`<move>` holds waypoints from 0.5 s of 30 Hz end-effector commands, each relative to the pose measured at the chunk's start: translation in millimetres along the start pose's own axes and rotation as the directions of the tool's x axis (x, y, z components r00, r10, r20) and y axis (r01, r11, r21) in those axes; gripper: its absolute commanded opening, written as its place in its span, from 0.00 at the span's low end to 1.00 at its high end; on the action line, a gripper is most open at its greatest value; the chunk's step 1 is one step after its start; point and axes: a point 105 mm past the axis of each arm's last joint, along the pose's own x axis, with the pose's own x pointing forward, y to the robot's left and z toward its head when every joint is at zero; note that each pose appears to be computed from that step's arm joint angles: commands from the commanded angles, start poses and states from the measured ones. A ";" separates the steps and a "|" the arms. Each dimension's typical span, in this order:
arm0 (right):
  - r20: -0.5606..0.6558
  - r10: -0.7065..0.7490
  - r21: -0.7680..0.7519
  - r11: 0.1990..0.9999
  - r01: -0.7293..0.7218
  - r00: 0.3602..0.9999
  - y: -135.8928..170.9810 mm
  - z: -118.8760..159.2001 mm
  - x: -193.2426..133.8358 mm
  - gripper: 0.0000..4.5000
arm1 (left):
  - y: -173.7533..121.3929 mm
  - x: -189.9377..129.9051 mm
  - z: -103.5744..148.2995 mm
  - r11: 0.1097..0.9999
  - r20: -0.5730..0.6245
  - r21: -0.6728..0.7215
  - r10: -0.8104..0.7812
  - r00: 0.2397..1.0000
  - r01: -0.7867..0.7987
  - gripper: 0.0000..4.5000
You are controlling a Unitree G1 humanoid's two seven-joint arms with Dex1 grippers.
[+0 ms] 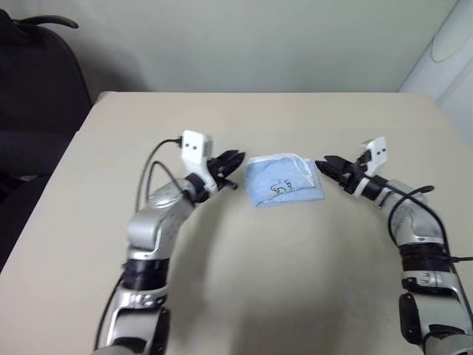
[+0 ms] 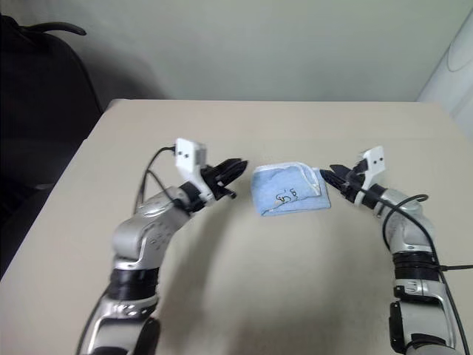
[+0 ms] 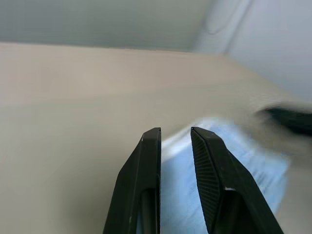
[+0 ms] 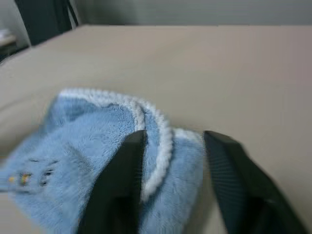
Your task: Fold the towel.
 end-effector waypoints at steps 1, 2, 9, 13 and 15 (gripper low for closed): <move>0.012 0.076 0.133 0.988 -0.077 0.997 9.2 7.8 -6.7 0.73 | 9.0 -18.2 0.5 0.998 -0.013 0.050 0.047 0.999 -0.046 0.24; 0.000 0.082 0.187 0.979 -0.081 0.997 8.8 6.2 -7.2 0.80 | 13.6 -23.0 -3.6 0.997 -0.027 0.050 0.068 0.997 -0.066 0.24; -0.103 0.051 0.426 0.905 -0.003 0.993 -4.1 -16.8 0.8 0.99 | 15.7 -33.4 -16.4 0.994 -0.052 0.029 0.111 0.992 -0.110 0.24; -0.144 0.044 0.484 0.875 0.031 0.989 -10.0 -28.5 8.4 0.99 | 9.9 -32.7 -21.1 0.994 -0.060 0.021 0.110 0.992 -0.109 0.24; -0.153 0.060 0.507 0.861 0.026 0.986 -9.5 -32.2 12.7 0.99 | 8.1 -31.8 -22.3 0.994 -0.062 0.011 0.111 0.992 -0.110 0.24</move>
